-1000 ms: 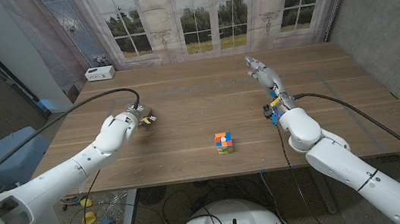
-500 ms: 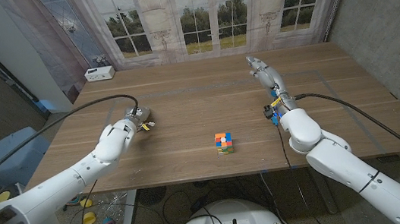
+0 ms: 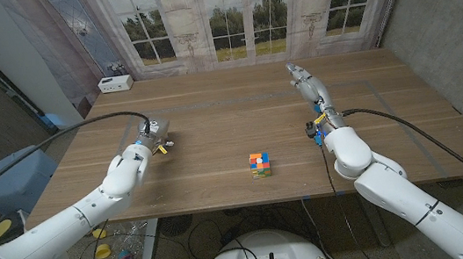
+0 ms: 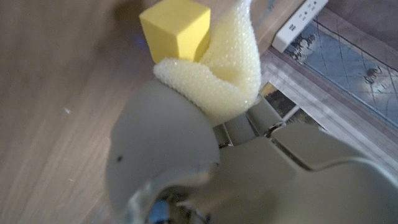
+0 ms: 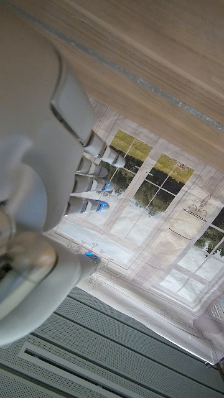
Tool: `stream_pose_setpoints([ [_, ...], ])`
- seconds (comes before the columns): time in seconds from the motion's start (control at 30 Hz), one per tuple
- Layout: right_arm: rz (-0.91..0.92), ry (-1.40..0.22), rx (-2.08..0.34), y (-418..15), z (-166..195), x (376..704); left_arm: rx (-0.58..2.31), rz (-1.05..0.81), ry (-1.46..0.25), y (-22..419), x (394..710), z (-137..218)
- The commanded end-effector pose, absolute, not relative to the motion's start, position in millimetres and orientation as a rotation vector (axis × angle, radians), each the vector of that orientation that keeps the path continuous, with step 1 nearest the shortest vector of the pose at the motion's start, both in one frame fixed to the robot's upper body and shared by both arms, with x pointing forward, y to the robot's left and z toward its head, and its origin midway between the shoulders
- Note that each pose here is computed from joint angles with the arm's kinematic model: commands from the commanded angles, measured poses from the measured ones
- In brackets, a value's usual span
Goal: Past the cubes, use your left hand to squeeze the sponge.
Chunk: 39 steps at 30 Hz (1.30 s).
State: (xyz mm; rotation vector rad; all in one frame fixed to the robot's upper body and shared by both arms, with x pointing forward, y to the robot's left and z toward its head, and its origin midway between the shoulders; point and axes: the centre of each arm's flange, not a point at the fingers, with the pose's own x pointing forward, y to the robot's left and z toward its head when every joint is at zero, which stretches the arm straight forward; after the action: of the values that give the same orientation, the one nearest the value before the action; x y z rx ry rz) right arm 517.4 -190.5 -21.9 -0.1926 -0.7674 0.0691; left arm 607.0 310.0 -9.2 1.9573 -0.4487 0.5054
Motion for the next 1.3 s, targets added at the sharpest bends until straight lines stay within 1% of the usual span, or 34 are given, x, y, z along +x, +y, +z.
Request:
stream_pose_setpoints([
  [0.03, 0.046, -0.792, -0.191, -196.1, -24.5, 508.1, 1.909, 0.717, -0.655, 303.9, 577.0, 41.2],
  [0.33, 0.043, -0.798, -0.201, -197.1, -23.1, 505.7, 1.868, 0.734, -0.68, 301.4, 573.1, 47.4],
  [0.63, 0.033, -0.803, -0.216, -198.1, -24.4, 500.0, 1.73, 0.743, -0.739, 299.6, 567.4, 56.3],
  [0.87, 0.023, -0.799, -0.217, -199.8, -26.9, 497.0, 1.567, 0.7, -0.78, 299.0, 564.4, 65.4],
  [1.3, 0.015, -0.797, -0.218, -202.2, -32.6, 494.3, 1.322, 0.595, -0.804, 300.8, 560.5, 77.9],
])
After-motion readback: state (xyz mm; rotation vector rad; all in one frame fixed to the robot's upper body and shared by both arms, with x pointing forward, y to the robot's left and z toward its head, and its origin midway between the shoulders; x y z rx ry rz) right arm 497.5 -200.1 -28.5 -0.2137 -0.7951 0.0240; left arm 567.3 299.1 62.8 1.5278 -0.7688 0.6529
